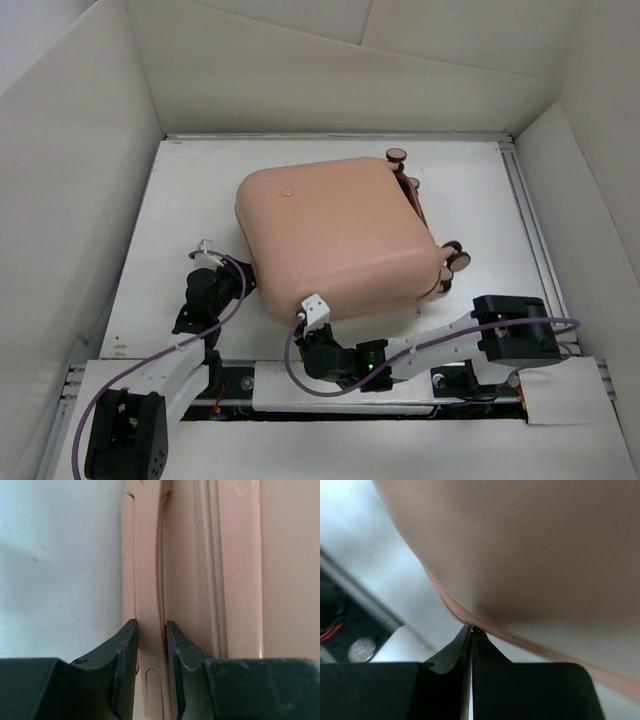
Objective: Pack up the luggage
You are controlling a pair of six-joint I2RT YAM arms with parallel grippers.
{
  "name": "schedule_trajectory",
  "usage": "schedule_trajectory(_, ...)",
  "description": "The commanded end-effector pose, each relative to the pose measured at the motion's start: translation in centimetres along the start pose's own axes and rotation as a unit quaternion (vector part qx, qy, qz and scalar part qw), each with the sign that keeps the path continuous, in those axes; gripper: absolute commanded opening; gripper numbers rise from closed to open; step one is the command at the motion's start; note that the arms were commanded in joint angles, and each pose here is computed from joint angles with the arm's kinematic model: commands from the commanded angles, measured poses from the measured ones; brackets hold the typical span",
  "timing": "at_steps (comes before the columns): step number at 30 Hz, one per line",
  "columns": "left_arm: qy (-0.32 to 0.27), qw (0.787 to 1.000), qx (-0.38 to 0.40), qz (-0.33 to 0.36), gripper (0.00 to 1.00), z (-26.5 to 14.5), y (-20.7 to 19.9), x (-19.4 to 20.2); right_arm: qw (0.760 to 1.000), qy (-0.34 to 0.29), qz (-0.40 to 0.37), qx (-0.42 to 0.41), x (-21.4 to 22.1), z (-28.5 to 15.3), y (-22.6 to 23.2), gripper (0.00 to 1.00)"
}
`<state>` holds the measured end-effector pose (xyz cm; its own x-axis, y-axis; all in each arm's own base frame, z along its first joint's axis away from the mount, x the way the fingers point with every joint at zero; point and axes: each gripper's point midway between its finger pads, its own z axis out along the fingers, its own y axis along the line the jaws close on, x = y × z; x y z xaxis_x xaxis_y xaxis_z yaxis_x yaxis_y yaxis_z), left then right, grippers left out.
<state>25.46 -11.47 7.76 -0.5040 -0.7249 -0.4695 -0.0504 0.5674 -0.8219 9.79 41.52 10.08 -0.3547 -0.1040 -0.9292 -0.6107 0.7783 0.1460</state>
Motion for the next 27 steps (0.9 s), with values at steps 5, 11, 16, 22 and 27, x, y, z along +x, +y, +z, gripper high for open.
schedule_trajectory(5,0.067,0.993,0.096,0.023,0.0,-1.1,-5.6,6.0,0.988,0.001,0.07,-0.136,-4.8,0.9,-0.7,0.0)
schedule_trajectory(11,0.041,0.996,0.069,0.026,0.0,-0.9,-4.8,5.1,0.984,0.033,0.09,-0.151,-4.3,-5.7,-1.0,0.78)
schedule_trajectory(16,0.02,0.997,0.053,0.044,0.0,-0.8,-4.2,4.1,0.991,0.083,0.1,-0.035,0.4,-9.4,-8.5,0.59)
schedule_trajectory(22,0.001,0.998,0.033,0.061,0.0,-0.7,-2.9,3.3,0.956,0.127,0.237,0.115,4.9,-12.1,-15.1,0.16)
schedule_trajectory(27,0.007,0.998,0.025,0.064,0.0,-1.0,-1.5,4.0,0.939,0.122,0.231,0.225,5.6,-12.6,-19.3,0.11)
